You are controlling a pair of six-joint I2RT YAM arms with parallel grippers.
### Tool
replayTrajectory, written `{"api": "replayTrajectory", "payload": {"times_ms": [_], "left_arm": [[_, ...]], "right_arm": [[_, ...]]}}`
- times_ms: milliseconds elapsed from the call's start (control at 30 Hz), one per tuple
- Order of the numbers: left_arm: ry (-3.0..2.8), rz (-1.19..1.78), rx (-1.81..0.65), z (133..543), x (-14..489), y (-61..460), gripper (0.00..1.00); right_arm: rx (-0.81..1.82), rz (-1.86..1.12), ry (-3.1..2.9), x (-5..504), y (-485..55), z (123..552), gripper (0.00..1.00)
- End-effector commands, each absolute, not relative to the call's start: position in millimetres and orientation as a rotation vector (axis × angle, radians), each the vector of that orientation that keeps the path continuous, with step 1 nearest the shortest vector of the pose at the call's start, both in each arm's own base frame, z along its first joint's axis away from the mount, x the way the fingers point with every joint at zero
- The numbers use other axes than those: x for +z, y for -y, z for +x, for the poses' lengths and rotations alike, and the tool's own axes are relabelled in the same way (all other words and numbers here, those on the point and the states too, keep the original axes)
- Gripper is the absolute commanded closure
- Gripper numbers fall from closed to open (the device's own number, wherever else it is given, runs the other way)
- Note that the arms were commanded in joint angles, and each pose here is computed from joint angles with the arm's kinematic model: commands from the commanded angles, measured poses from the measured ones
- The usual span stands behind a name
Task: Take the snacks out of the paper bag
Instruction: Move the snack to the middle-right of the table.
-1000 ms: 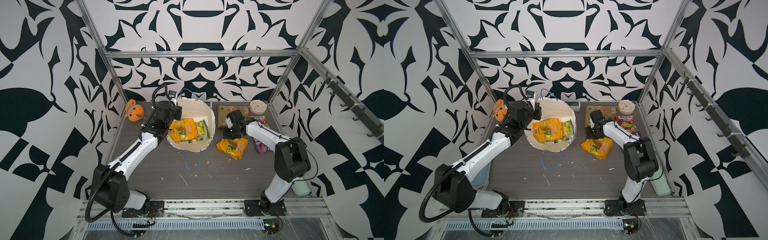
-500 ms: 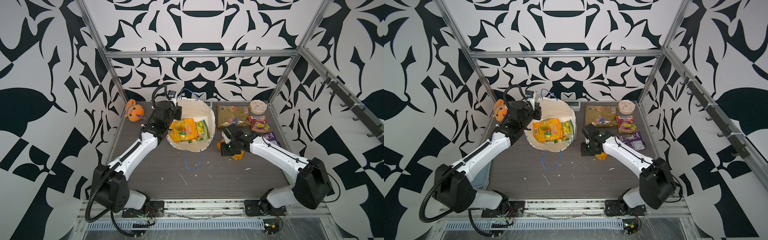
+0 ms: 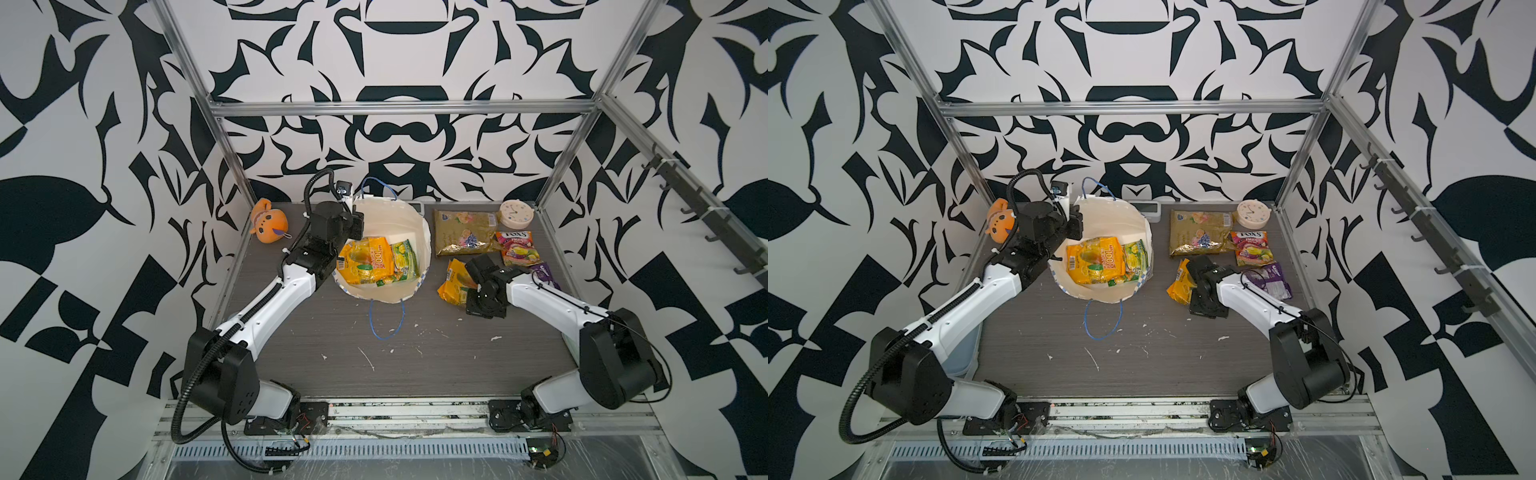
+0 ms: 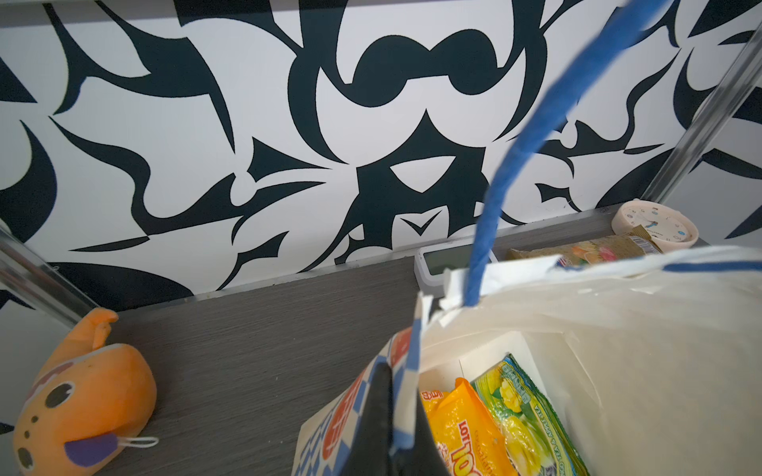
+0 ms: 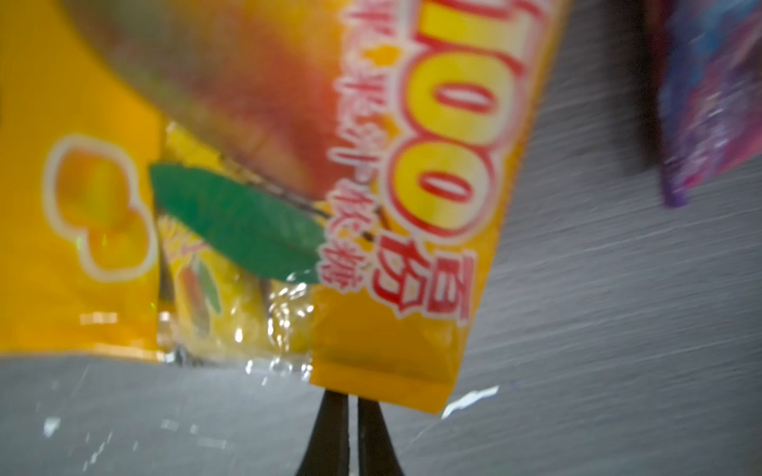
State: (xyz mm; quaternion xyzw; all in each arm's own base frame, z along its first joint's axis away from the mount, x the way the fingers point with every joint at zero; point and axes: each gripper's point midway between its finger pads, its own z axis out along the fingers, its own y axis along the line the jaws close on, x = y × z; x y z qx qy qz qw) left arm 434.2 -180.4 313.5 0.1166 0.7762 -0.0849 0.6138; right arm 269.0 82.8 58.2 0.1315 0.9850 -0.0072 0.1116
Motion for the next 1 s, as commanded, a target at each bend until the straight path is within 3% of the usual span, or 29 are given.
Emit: {"api": "replayTrajectory", "payload": {"times_ms": [0, 167, 333, 533, 733, 967], "left_arm": [[-1.695, 0.23, -0.226, 434, 350, 179, 1.0], [-1.695, 0.228, -0.224, 433, 349, 178, 1.0], [-1.691, 0.228, -0.215, 431, 351, 176, 1.0], [-1.686, 0.23, -0.234, 431, 354, 179, 1.0], [-1.695, 0.235, -0.246, 434, 351, 182, 1.0], [-1.698, 0.234, -0.247, 432, 353, 181, 1.0]], "right_arm": [[-0.042, 0.434, -2.768, 77, -70, 298, 1.0], [0.019, 0.422, -2.753, 88, -75, 314, 1.0], [0.242, 0.49, -2.661, 109, -92, 309, 1.0], [0.419, 0.266, -2.52, 153, -139, 313, 1.0], [0.342, 0.065, -2.62, 129, -188, 324, 1.0], [0.211, 0.116, -2.645, 92, -190, 352, 1.0]]}}
